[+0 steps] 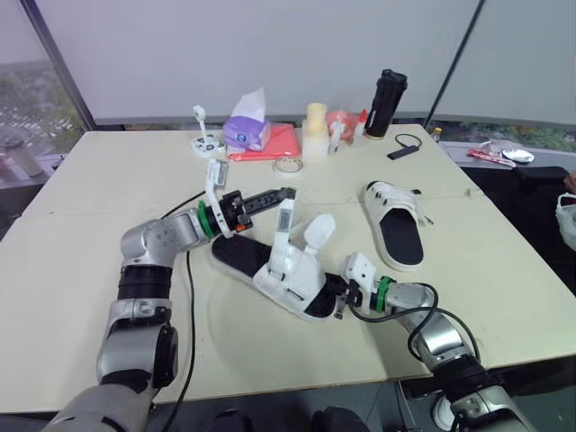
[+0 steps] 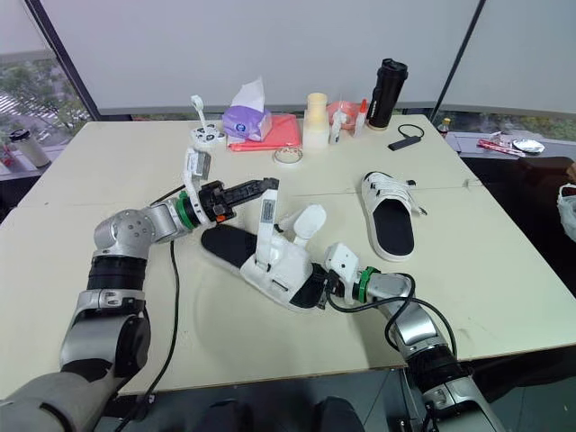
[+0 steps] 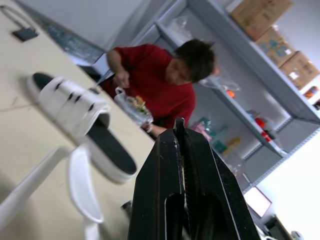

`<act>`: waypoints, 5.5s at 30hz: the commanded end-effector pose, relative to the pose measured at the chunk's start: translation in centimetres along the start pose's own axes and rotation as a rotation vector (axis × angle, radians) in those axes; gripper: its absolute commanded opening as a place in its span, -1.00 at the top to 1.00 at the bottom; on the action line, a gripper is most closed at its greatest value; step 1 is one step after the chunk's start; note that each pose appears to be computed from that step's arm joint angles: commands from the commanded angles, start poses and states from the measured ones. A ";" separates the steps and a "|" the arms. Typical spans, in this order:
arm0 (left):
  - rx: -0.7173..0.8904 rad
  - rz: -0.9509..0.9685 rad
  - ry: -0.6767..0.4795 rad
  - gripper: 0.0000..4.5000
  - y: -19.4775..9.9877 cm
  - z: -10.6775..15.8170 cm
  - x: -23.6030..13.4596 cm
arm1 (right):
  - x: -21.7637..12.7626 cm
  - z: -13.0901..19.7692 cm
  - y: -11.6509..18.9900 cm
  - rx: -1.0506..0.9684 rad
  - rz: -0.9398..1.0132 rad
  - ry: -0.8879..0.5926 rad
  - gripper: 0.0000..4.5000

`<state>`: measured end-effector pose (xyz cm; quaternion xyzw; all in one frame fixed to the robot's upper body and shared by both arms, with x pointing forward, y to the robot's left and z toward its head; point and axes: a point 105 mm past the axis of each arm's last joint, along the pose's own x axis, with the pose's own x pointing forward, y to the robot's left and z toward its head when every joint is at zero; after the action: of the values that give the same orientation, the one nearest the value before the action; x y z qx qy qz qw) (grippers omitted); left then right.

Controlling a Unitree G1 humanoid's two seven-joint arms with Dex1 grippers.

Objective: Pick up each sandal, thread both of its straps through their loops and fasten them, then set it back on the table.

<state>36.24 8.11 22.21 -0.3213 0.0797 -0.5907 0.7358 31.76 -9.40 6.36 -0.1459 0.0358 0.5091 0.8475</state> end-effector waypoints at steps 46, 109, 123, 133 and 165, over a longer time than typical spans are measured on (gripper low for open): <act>-0.029 -0.287 0.201 0.98 -7.1 -2.8 0.3 | 0.8 -1.1 3.8 -0.250 0.191 0.140 1.00; 0.044 0.367 0.186 -0.98 7.7 -5.6 -8.0 | 0.8 -2.4 3.3 -0.199 0.127 0.152 1.00; -0.036 0.175 -0.019 -0.98 3.4 -0.7 -1.7 | 1.0 -2.8 3.2 -0.204 0.114 0.156 1.00; -0.157 0.152 0.036 -0.98 2.3 -3.5 -2.5 | 0.9 -3.2 3.5 -0.198 0.110 0.161 1.00; -0.308 0.061 -0.013 -0.39 4.4 -3.3 4.2 | 1.1 -3.4 3.1 -0.187 0.089 0.168 1.00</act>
<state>39.11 3.69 16.46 -0.4403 0.2021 -0.5306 0.6955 30.82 -7.15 6.82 -0.2681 -0.0245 0.5287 0.8050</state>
